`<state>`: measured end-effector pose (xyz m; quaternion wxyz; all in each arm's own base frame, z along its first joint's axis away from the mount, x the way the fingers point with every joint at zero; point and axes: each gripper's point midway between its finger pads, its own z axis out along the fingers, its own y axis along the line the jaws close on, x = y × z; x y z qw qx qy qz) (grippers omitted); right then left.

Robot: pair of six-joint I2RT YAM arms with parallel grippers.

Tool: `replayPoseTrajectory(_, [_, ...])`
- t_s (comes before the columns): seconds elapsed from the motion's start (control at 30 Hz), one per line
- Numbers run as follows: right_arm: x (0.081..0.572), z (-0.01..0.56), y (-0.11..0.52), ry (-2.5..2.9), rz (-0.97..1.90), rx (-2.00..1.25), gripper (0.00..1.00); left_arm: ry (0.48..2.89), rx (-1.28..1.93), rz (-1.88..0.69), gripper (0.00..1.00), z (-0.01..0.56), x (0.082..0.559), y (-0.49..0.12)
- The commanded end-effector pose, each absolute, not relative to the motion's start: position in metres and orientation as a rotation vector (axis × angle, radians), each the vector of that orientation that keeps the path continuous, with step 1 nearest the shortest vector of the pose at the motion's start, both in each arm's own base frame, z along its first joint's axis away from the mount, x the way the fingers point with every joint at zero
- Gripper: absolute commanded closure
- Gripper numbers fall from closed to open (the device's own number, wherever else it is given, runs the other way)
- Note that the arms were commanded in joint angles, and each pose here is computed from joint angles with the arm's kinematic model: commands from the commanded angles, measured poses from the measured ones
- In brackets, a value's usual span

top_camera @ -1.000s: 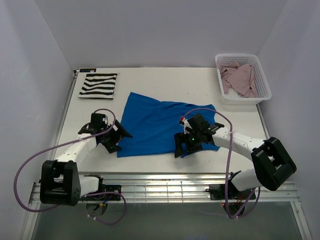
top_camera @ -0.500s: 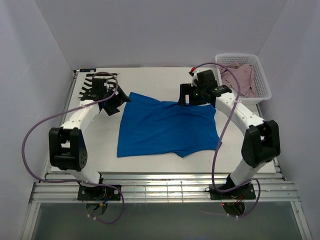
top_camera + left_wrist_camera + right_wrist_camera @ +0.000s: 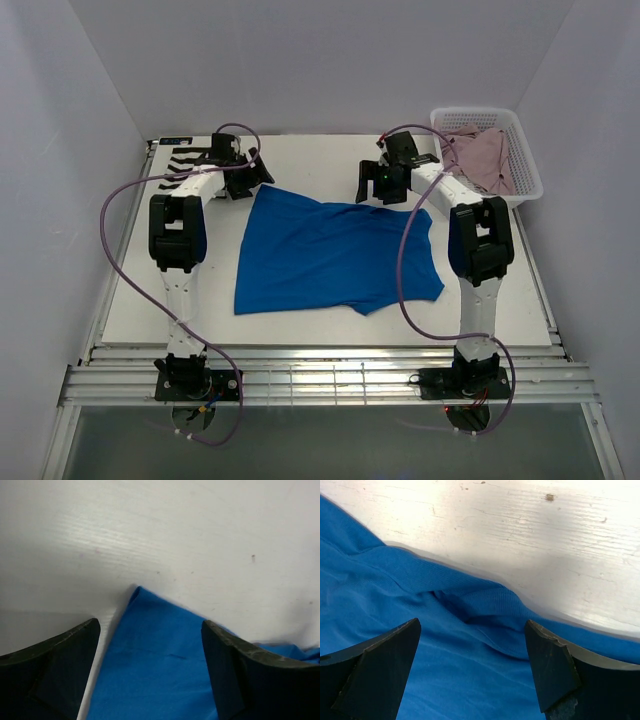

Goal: Fold and stack the tank tops
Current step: Flatten the tank top out

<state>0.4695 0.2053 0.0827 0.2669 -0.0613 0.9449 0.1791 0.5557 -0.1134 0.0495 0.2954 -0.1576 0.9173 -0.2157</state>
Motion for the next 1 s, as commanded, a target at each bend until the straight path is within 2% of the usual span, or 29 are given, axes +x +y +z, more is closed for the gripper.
replayPoseTrajectory(0.0, [0.483,0.091,0.219,2.521,0.538,-0.145,0.1,2.413,-0.315,-0.62,0.07,0.064,0.568,-0.123])
replayPoseTrajectory(0.03, [0.486,0.089,0.22,2.522,0.536,-0.136,0.1,2.428,-0.32,-0.618,0.15,0.053,0.57,-0.123])
replayPoseTrajectory(0.13, [0.49,0.078,0.222,2.541,0.544,-0.112,0.09,2.452,-0.324,-0.621,0.25,0.042,0.569,-0.124])
replayPoseTrajectory(0.17, [0.49,0.077,0.223,2.545,0.547,-0.094,0.09,2.457,-0.323,-0.62,0.34,0.041,0.567,-0.124])
replayPoseTrajectory(0.23, [0.488,0.069,0.219,2.568,0.523,-0.061,0.07,2.462,-0.324,-0.617,0.45,0.037,0.565,-0.123])
replayPoseTrajectory(0.27, [0.488,0.068,0.216,2.569,0.51,-0.044,0.07,2.47,-0.32,-0.616,0.54,0.035,0.561,-0.123])
replayPoseTrajectory(0.37, [0.484,0.07,0.212,2.56,0.492,-0.01,0.07,2.482,-0.303,-0.631,0.7,0.031,0.556,-0.125])
replayPoseTrajectory(0.43, [0.481,0.073,0.21,2.549,0.483,-0.004,0.07,2.481,-0.294,-0.649,1.0,0.03,0.554,-0.127])
replayPoseTrajectory(0.97, [0.469,0.101,0.19,2.491,0.428,0.007,0.1,2.359,-0.322,-0.556,1.0,0.063,0.548,-0.111])
